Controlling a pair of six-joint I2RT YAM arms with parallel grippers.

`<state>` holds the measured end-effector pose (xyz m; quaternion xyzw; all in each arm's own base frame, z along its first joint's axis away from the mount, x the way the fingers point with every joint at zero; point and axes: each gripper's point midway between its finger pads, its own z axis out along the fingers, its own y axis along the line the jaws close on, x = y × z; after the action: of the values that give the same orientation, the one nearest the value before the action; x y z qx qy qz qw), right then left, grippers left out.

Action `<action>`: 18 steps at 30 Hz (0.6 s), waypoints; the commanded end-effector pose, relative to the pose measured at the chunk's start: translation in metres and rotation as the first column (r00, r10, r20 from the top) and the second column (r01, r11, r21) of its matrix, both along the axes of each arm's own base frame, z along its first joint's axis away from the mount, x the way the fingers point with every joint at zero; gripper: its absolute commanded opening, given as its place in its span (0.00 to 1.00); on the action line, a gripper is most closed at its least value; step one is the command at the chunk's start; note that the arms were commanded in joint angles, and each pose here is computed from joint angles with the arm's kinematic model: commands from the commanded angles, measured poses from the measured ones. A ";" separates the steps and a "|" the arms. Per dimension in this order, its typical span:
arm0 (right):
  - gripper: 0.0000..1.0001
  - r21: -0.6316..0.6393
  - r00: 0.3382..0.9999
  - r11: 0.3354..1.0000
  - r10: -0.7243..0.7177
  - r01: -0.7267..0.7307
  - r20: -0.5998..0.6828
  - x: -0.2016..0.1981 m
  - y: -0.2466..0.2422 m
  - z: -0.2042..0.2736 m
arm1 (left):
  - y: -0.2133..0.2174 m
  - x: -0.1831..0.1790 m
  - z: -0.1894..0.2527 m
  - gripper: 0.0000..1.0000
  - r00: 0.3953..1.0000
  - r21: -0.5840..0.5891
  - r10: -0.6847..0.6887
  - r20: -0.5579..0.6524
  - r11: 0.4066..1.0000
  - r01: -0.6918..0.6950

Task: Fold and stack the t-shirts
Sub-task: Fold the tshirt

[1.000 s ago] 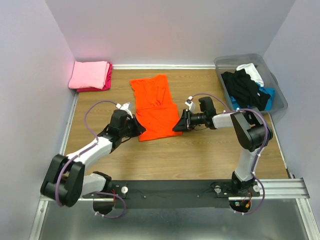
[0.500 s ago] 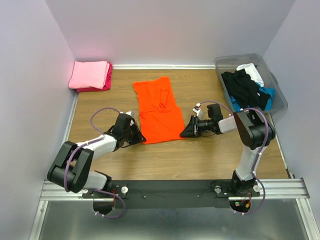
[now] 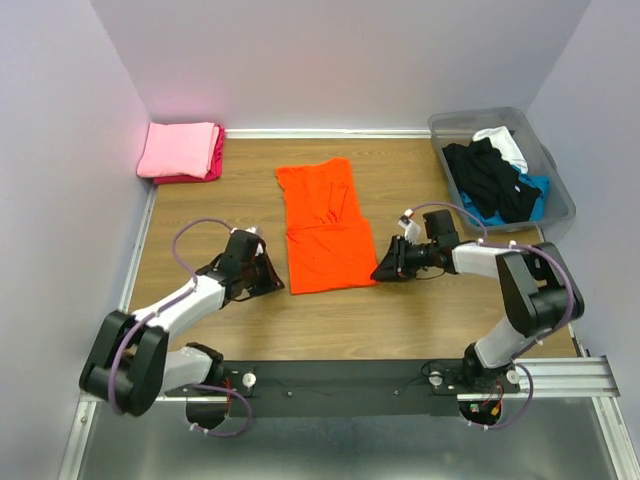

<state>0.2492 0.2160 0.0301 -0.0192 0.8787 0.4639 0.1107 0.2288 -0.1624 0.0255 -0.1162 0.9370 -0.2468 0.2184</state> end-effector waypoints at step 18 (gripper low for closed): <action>0.61 -0.663 0.987 0.731 -0.100 0.160 0.129 0.010 -0.050 0.020 | -0.015 0.002 0.056 0.93 0.988 0.124 0.098 0.117 0.986 -0.113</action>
<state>0.2648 0.1867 0.0658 -0.0259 0.9624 0.1983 0.1837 0.2173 -0.1837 0.0700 -0.1118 0.9374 -0.2077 0.2564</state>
